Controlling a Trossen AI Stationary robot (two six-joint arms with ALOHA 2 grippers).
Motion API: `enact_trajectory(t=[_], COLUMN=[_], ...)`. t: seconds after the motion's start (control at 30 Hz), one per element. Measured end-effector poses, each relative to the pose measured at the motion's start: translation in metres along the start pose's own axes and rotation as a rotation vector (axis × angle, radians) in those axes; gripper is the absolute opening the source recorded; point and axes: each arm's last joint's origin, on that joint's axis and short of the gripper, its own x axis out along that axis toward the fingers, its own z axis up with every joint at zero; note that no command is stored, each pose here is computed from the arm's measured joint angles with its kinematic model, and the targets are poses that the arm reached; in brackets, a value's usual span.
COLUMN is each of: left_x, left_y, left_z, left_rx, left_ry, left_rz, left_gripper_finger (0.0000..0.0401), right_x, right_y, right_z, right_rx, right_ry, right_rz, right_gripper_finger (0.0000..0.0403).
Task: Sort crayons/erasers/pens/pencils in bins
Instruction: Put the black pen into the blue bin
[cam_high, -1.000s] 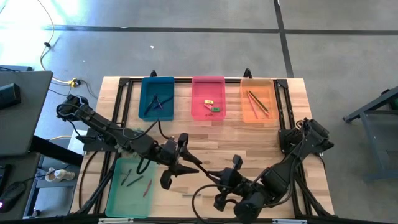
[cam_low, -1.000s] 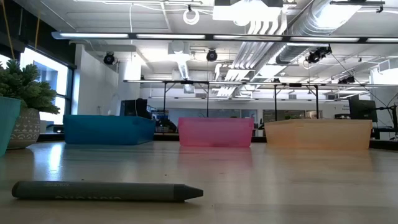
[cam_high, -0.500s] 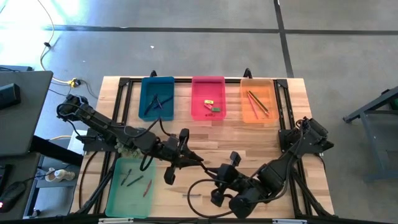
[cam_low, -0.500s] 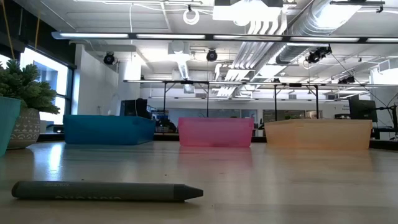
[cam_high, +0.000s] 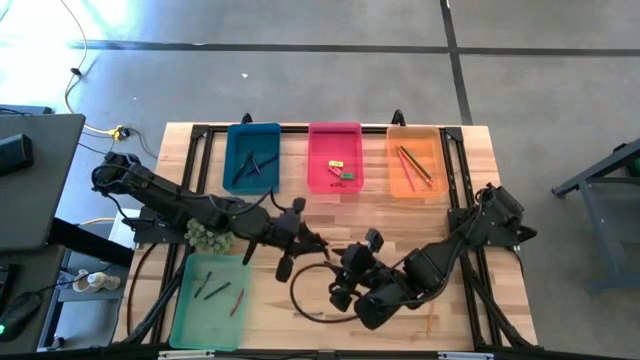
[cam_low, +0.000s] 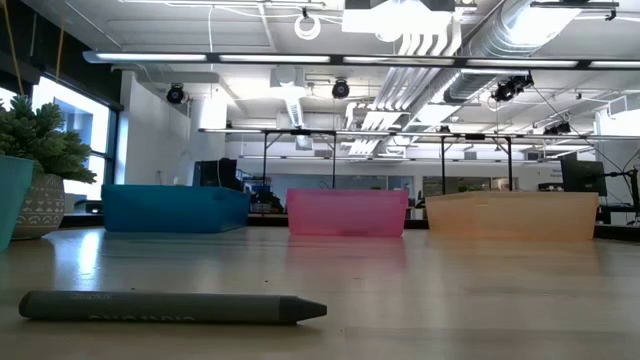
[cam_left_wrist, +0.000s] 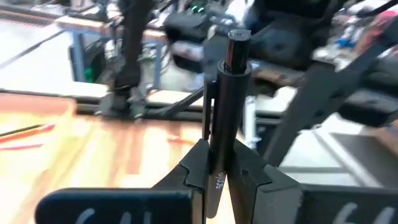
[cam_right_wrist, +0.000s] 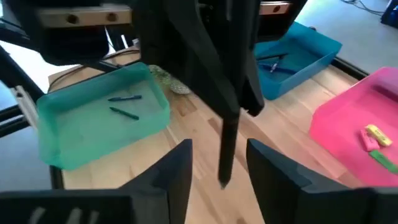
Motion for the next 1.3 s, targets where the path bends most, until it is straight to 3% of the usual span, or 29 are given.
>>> enact_trajectory(t=[0.53,0.97,1.3], left_x=[-0.028,-0.065,-0.093], left_y=[0.084,0.161,0.194], left_z=[0.003,-0.003,-0.016], left_rx=[0.101,-0.030,-0.136], left_ry=[0.231,0.422,0.603], left_rz=[0.374,0.651,0.793], left_gripper_finger=[0.0025,0.0023,0.0022], right_x=[0.012,0.061,0.089], right_y=[-0.068,-0.137,-0.190], right_z=[0.048,0.079,0.099], right_rx=[-0.131,-0.307,-0.367], right_ry=[0.055,0.275,0.372], right_rz=[-0.165,-0.224,-0.258], right_gripper_finger=[0.0154,0.0154,0.0154])
